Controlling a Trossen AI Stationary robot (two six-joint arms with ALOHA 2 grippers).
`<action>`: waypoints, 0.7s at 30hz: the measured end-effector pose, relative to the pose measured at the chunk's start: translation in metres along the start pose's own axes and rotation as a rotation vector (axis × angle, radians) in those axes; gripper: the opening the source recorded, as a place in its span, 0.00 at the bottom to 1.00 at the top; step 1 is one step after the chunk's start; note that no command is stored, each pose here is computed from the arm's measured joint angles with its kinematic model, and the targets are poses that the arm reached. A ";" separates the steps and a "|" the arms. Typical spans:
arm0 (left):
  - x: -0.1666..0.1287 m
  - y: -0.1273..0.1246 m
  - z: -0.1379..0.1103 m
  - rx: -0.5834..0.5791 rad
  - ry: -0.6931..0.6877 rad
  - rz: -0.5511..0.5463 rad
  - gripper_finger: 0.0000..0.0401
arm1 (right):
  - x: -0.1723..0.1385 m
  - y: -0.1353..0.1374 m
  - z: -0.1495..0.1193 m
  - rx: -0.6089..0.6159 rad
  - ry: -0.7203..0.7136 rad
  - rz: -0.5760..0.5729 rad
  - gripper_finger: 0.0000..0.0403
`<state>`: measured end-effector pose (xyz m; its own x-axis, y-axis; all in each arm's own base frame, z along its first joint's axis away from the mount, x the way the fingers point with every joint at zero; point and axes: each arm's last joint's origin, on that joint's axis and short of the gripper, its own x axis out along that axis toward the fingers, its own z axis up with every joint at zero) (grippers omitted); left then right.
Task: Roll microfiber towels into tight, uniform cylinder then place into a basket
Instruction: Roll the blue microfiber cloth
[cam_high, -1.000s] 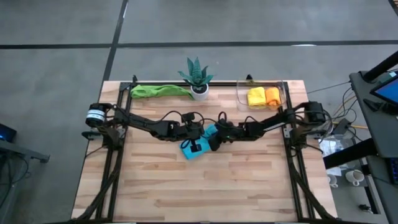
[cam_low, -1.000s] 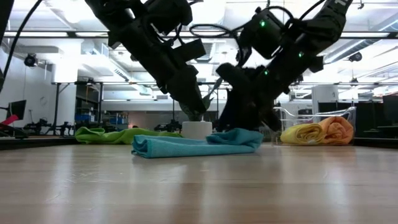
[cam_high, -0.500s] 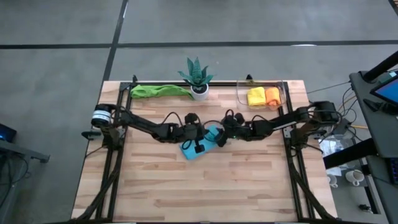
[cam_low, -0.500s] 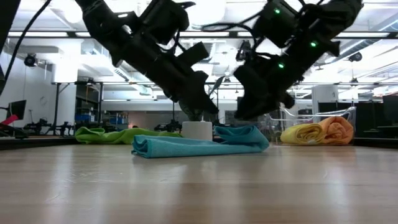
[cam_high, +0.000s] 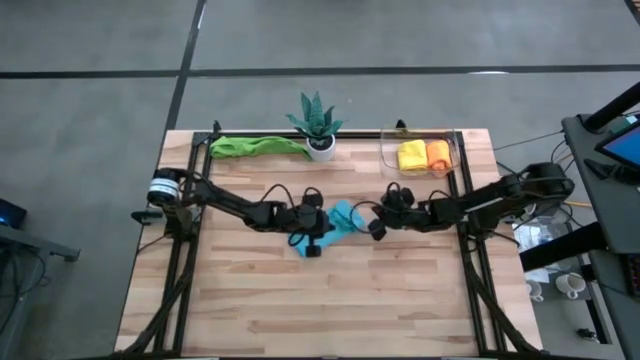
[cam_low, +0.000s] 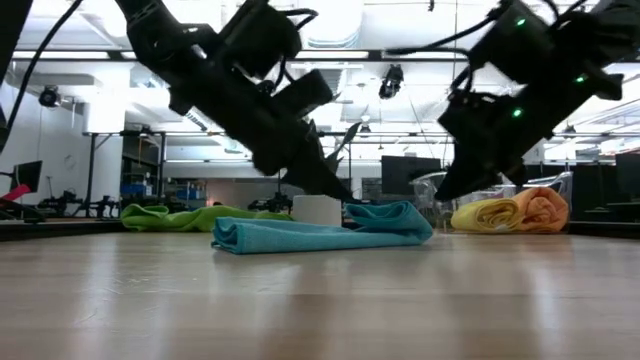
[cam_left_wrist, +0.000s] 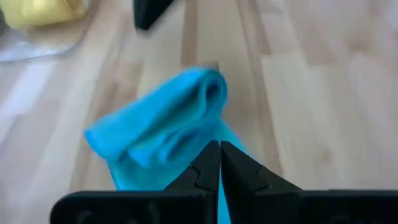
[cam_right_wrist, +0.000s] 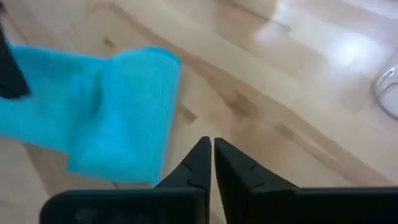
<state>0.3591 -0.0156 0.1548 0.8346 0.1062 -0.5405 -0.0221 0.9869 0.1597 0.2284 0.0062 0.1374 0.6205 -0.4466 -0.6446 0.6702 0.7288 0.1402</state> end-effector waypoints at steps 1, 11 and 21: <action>0.000 -0.001 -0.003 0.010 0.005 -0.006 0.00 | -0.003 -0.001 0.000 0.009 -0.013 0.013 0.03; 0.023 -0.001 -0.010 -0.047 -0.052 -0.023 0.00 | -0.015 -0.008 0.003 0.012 -0.143 0.062 0.02; 0.027 0.002 -0.013 -0.102 -0.039 0.065 0.00 | -0.011 -0.006 0.003 -0.013 -0.177 0.037 0.02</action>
<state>0.3750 -0.0097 0.1297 0.8502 0.1671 -0.4992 -0.1306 0.9856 0.1076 0.2184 0.0050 0.1455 0.7073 -0.5028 -0.4970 0.6409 0.7528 0.1505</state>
